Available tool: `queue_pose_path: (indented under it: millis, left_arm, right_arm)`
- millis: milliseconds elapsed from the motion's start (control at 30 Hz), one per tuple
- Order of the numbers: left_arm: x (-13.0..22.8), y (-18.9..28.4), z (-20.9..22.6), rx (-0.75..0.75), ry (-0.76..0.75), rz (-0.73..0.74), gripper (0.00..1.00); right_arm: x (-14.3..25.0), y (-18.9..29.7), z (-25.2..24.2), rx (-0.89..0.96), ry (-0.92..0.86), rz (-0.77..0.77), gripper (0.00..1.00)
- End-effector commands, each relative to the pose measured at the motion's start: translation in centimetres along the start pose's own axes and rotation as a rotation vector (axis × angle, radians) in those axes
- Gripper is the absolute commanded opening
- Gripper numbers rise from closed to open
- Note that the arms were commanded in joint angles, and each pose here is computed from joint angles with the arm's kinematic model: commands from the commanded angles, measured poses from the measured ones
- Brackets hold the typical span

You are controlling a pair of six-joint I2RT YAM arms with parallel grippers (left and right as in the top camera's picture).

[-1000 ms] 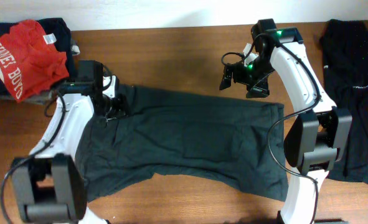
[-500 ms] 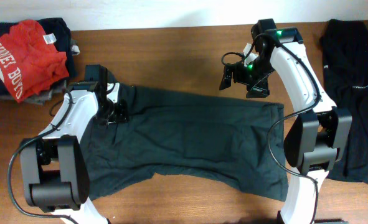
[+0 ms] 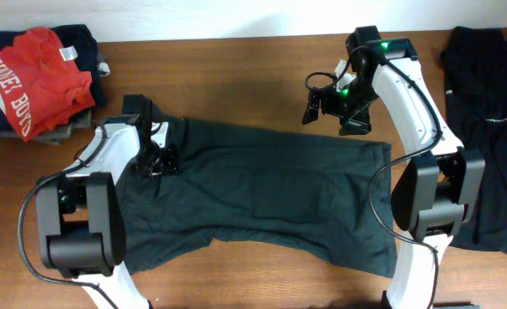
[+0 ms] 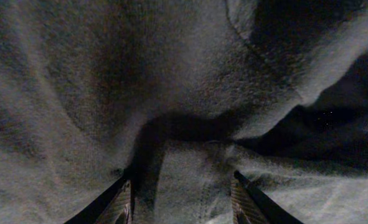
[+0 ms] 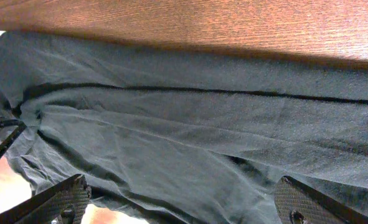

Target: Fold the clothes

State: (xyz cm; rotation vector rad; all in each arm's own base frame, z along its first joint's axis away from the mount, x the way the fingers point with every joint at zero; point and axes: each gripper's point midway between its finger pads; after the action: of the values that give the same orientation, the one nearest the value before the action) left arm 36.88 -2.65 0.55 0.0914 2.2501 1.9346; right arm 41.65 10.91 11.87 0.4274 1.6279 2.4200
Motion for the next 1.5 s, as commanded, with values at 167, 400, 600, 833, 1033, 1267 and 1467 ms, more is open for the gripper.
queue_pose_path:
  millis: [167, 400, 600, 833, 1033, 1267, 1467]
  left_arm:
    - [-0.1, -0.1, -0.1, 0.016, -0.011, -0.002, 0.34]
    - [-0.3, 1.0, -0.2, 0.017, -0.009, 0.010, 0.12]
    - [-0.4, 2.0, -0.4, 0.020, -0.006, 0.025, 0.01]
    - [0.5, 2.6, -2.1, 0.107, 0.002, 0.068, 0.01]
    - [1.3, 2.7, -3.2, 0.134, -0.007, 0.104, 0.00]
    - [1.9, 2.9, -5.0, 0.140, -0.070, 0.133, 0.01]
    - [2.1, 2.8, -6.2, 0.138, -0.109, 0.144, 0.00]
  right_arm:
    - [0.3, 0.1, 0.4, -0.008, 0.009, 0.002, 0.99]
    - [0.3, 0.1, 0.4, -0.008, 0.009, 0.002, 0.99]
    - [0.3, 0.1, 0.4, -0.008, 0.009, 0.002, 0.99]
    - [0.2, 0.1, 0.4, -0.010, 0.010, -0.001, 0.99]
    - [0.2, 0.1, 0.4, -0.010, 0.011, -0.001, 0.99]
    - [0.1, 0.1, 0.5, -0.012, 0.013, -0.006, 0.99]
    - [0.0, 0.1, 0.5, -0.014, 0.014, -0.008, 0.99]
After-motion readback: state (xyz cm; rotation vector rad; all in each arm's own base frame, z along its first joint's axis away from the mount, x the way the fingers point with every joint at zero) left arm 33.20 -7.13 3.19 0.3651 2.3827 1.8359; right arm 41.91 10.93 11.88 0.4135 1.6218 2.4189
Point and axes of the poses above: each gripper's point midway between its finger pads, its own y axis back along the fingers, its own z axis along the line the jaws close on, x = y × z, and after that the axes turned 12 degrees about -y, right-handed
